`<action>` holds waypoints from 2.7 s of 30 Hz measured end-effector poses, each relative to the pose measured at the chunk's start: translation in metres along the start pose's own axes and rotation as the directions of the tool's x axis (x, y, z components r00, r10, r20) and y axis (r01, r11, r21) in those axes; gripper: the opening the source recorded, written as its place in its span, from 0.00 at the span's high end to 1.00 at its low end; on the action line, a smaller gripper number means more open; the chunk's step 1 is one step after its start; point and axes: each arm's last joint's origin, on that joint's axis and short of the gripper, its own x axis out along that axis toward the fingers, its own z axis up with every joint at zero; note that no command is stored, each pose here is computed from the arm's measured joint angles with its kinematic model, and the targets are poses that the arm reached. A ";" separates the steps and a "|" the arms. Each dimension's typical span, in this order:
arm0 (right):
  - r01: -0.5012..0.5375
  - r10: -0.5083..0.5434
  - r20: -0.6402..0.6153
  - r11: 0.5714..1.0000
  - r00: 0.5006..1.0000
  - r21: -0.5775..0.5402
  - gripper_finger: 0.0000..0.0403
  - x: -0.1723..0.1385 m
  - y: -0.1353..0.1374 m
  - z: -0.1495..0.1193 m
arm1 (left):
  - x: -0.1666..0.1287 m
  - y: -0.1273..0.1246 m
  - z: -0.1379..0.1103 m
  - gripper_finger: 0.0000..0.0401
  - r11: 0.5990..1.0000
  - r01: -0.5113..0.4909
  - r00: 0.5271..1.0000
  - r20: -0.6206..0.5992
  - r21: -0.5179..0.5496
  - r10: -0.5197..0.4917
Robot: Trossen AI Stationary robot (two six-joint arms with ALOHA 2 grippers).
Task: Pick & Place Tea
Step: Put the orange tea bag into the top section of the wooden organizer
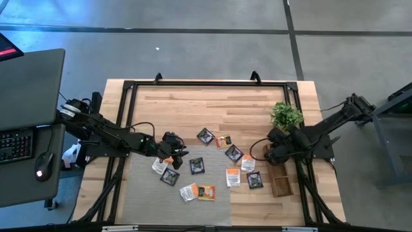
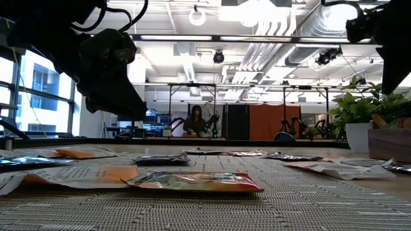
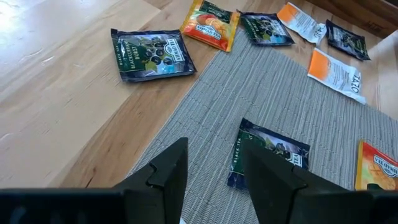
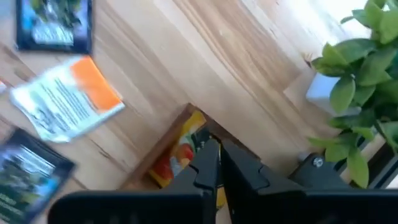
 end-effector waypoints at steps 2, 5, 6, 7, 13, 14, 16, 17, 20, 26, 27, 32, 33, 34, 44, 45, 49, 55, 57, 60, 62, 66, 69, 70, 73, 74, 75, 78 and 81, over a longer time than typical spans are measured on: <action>-0.001 0.001 -0.007 1.000 1.000 0.001 0.98 -0.001 0.000 -0.003 | 0.000 0.000 0.000 0.63 1.000 0.000 1.000 0.000 0.000 0.000; -0.006 0.006 -0.001 1.000 1.000 -0.015 0.99 -0.001 0.001 -0.004 | 0.000 0.000 0.000 0.63 1.000 0.000 1.000 0.000 0.000 0.000; -0.004 0.004 0.016 1.000 1.000 -0.018 0.97 -0.001 0.001 -0.004 | 0.000 0.000 0.000 0.63 1.000 0.000 1.000 0.000 0.000 0.000; 0.002 -0.001 0.033 1.000 0.999 -0.026 0.95 -0.001 0.001 -0.003 | 0.000 0.000 0.000 0.63 1.000 -0.001 1.000 0.001 0.000 0.001; 0.015 -0.015 0.000 0.999 1.000 -0.045 0.80 0.003 -0.002 0.006 | 0.000 0.000 0.000 0.63 1.000 0.003 1.000 -0.001 -0.001 -0.003; 0.006 -0.006 -0.011 0.999 1.000 -0.037 0.77 0.004 -0.002 0.007 | 0.000 0.000 0.000 0.63 1.000 0.006 1.000 -0.005 0.000 -0.006; -0.005 0.004 -0.016 0.999 1.000 -0.031 0.71 0.005 -0.001 0.009 | 0.000 0.000 0.000 0.63 1.000 0.016 1.000 -0.014 -0.001 -0.016; -0.010 0.010 -0.021 0.999 1.000 -0.032 0.69 0.005 -0.001 0.009 | 0.000 0.000 0.000 0.63 1.000 0.017 1.000 -0.015 -0.001 -0.017; -0.025 0.024 -0.046 0.999 0.999 -0.029 0.63 0.005 -0.001 0.010 | 0.000 -0.001 0.000 0.63 1.000 0.018 1.000 -0.016 -0.001 -0.019; -0.024 0.023 -0.062 0.999 0.998 -0.028 0.60 0.011 -0.001 0.007 | 0.000 -0.001 0.000 0.63 1.000 0.019 1.000 -0.016 -0.001 -0.019; -0.022 0.019 -0.079 0.999 0.997 -0.029 0.60 0.015 -0.001 0.004 | 0.000 -0.001 0.000 0.63 1.000 0.019 1.000 -0.016 -0.001 -0.019; 0.002 -0.005 -0.105 1.000 0.994 -0.022 0.65 0.034 -0.004 -0.005 | 0.000 -0.001 0.000 0.63 1.000 0.019 1.000 -0.016 -0.001 -0.019; 0.010 -0.012 -0.090 1.000 0.996 -0.027 0.67 0.034 -0.005 -0.005 | 0.000 -0.001 0.000 0.63 1.000 0.019 1.000 -0.016 -0.001 -0.019; 0.016 -0.019 -0.075 0.999 0.997 -0.034 0.68 0.035 -0.005 -0.004 | 0.000 -0.001 0.000 0.63 1.000 0.019 1.000 -0.016 -0.001 -0.019; -0.021 0.016 -0.098 0.998 0.995 -0.053 0.98 0.028 -0.002 -0.002 | 0.000 0.000 0.000 0.63 1.000 0.014 1.000 -0.012 0.000 -0.014; -0.018 0.015 -0.096 0.999 0.995 -0.031 0.98 0.028 -0.002 -0.002 | 0.000 0.000 0.000 0.63 1.000 0.014 1.000 -0.011 -0.001 -0.014; -0.008 0.012 -0.065 0.998 0.998 0.070 0.98 0.025 -0.001 -0.004 | 0.000 0.000 0.000 0.63 1.000 0.014 1.000 -0.011 -0.001 -0.014; -0.032 0.041 -0.035 0.974 0.999 0.224 0.99 0.018 0.005 -0.013 | 0.000 0.000 0.000 0.63 1.000 0.013 1.000 -0.011 -0.001 -0.013; -0.038 0.041 -0.004 0.967 0.999 0.252 0.99 0.016 0.006 -0.017 | 0.000 0.000 0.000 0.63 1.000 0.013 1.000 -0.011 0.000 -0.013; -0.057 0.046 0.046 0.954 0.998 0.295 0.99 0.013 0.008 -0.025 | 0.000 0.000 0.000 0.63 1.000 0.013 1.000 -0.011 -0.001 -0.013; -0.056 0.037 0.070 0.954 0.997 0.293 0.99 0.013 0.011 -0.028 | 0.000 0.000 0.000 0.63 1.000 0.014 1.000 -0.011 -0.001 -0.014; 0.004 -0.022 0.061 0.959 0.998 0.283 0.99 0.021 0.017 -0.029 | 0.000 0.000 0.000 0.63 1.000 0.013 1.000 -0.011 0.000 -0.013; 0.064 -0.081 0.052 0.960 0.995 0.272 1.00 0.028 0.021 -0.029 | 0.000 0.000 0.000 0.63 1.000 0.013 1.000 -0.011 -0.001 -0.013; 0.078 -0.094 0.048 0.960 0.994 0.269 1.00 0.030 0.022 -0.029 | 0.000 0.000 0.000 0.63 1.000 0.013 1.000 -0.011 0.000 -0.013; 0.112 -0.114 -0.008 0.958 0.993 0.264 0.97 0.034 0.025 -0.030 | 0.000 0.000 0.000 0.63 1.000 0.013 1.000 -0.011 -0.001 -0.013; 0.117 -0.111 -0.038 0.957 0.993 0.264 0.96 0.035 0.026 -0.031 | 0.000 0.000 0.000 0.63 1.000 0.013 1.000 -0.011 -0.001 -0.013; 0.126 -0.110 -0.072 0.957 0.991 0.262 0.94 0.035 0.026 -0.032 | 0.000 0.000 0.000 0.63 1.000 0.013 1.000 -0.011 0.000 -0.013; 0.152 -0.119 -0.142 0.956 0.983 0.250 0.88 0.034 0.024 -0.035 | 0.000 0.000 0.000 0.63 1.000 0.013 1.000 -0.010 -0.001 -0.013; 0.163 -0.131 -0.154 0.963 0.979 0.214 0.80 0.032 0.022 -0.036 | 0.000 -0.001 0.000 0.63 1.000 0.014 1.000 -0.008 -0.006 -0.014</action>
